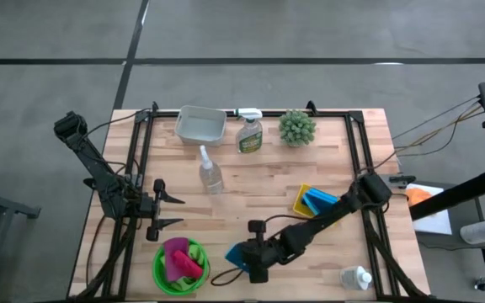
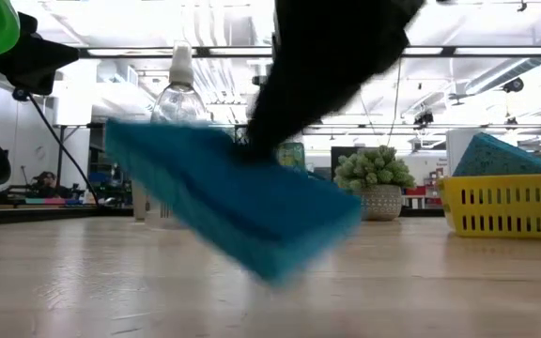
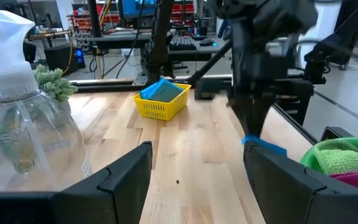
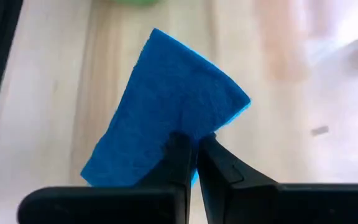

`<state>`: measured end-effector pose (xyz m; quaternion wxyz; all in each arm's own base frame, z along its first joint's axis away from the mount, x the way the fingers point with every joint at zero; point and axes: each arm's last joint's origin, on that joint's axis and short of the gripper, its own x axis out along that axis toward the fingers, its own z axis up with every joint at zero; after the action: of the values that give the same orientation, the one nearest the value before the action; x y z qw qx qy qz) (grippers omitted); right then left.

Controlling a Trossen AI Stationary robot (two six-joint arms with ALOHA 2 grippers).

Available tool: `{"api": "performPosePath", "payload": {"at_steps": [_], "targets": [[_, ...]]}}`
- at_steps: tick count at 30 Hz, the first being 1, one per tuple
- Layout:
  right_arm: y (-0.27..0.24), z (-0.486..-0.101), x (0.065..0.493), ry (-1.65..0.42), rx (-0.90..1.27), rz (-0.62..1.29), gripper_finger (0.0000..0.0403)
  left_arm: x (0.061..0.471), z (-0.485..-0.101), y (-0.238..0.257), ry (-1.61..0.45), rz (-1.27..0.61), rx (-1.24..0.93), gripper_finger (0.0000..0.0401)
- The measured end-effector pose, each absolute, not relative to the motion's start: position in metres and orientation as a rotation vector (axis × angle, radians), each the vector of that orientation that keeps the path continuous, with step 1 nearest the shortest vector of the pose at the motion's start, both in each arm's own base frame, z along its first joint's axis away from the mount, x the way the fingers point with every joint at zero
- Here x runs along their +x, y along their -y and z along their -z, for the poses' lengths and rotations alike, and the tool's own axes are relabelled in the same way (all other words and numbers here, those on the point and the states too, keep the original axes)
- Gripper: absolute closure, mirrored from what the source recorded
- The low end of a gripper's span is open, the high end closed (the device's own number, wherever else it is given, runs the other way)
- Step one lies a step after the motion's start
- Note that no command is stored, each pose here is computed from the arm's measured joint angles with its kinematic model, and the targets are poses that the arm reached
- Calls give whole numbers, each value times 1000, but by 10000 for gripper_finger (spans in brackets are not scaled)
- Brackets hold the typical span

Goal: Pick & Place Kitchen Items
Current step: Put the blue sponge into the yellow bin

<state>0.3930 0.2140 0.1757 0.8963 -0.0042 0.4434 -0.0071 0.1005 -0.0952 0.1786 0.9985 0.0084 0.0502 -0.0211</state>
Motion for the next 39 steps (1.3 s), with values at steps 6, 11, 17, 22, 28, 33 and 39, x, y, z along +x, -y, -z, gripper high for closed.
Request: {"api": "performPosePath", "payload": {"at_steps": [6, 11, 17, 22, 28, 33, 39], "targets": [[-221, -205, 382, -743, -141, 143, 385, 101, -179, 95, -100, 42, 16, 147], [-226, -208, 379, -607, -193, 208, 385, 101, -179, 95, -100, 42, 16, 147], [-228, -188, 380, -397, -128, 91, 385, 101, -179, 95, -99, 42, 16, 147], [-223, -174, 367, -211, -88, -42, 385, 101, -179, 95, -99, 42, 18, 147], [-205, -173, 335, -100, -36, -47, 385, 101, -179, 95, -99, 42, 19, 147], [-189, -185, 300, -136, -33, 68, 385, 101, -179, 95, -100, 43, 19, 147], [-170, -204, 258, -348, -44, 258, 385, 101, -179, 95, -98, 42, 17, 147]]}}
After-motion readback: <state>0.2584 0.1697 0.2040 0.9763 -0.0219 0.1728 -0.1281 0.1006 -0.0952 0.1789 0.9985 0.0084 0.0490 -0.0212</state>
